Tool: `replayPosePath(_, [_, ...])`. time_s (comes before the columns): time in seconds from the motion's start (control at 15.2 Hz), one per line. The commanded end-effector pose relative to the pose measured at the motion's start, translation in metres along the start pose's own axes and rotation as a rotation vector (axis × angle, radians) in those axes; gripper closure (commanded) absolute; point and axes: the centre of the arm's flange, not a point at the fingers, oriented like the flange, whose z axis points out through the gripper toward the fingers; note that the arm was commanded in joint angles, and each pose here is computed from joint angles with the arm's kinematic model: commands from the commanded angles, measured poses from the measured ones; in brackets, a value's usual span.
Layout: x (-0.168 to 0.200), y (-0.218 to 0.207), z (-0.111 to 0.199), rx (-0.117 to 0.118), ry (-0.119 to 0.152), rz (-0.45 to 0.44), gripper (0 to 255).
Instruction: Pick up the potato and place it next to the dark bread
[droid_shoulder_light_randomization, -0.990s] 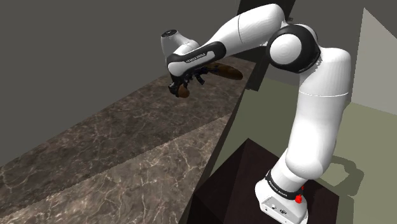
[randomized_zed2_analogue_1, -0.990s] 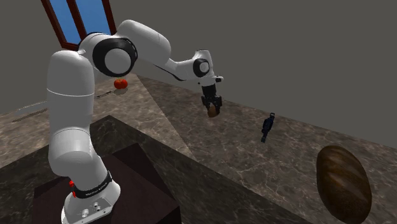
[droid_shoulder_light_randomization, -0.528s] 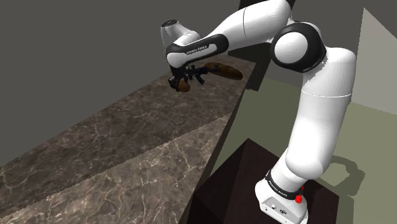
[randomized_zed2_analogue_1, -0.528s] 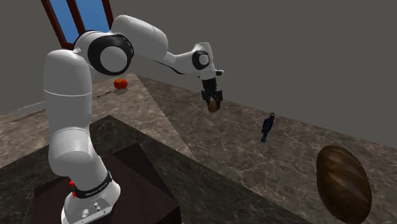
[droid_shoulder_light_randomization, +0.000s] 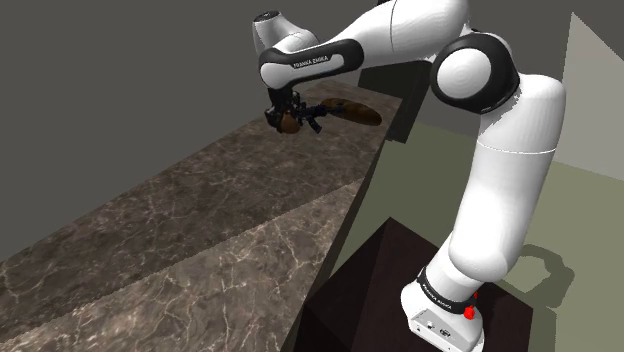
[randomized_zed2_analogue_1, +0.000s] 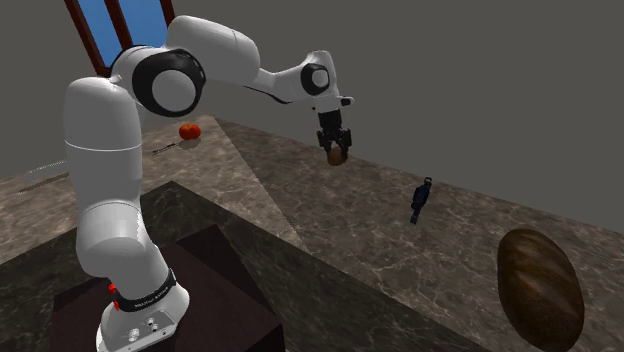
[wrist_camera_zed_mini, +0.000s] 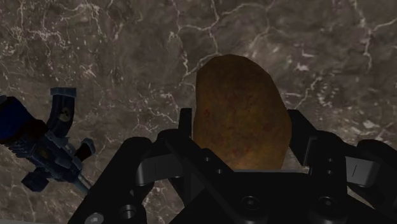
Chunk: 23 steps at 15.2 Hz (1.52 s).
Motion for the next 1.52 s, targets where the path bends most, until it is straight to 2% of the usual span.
replayPosePath(0.0, [-0.001, 0.002, -0.010, 0.000, -0.001, 0.000, 255])
replayPosePath(0.26, [-0.001, 0.007, -0.026, 0.000, -0.001, 0.000, 255])
replayPosePath(1.45, [-0.071, 0.223, 0.045, 0.000, -0.001, 0.000, 255])
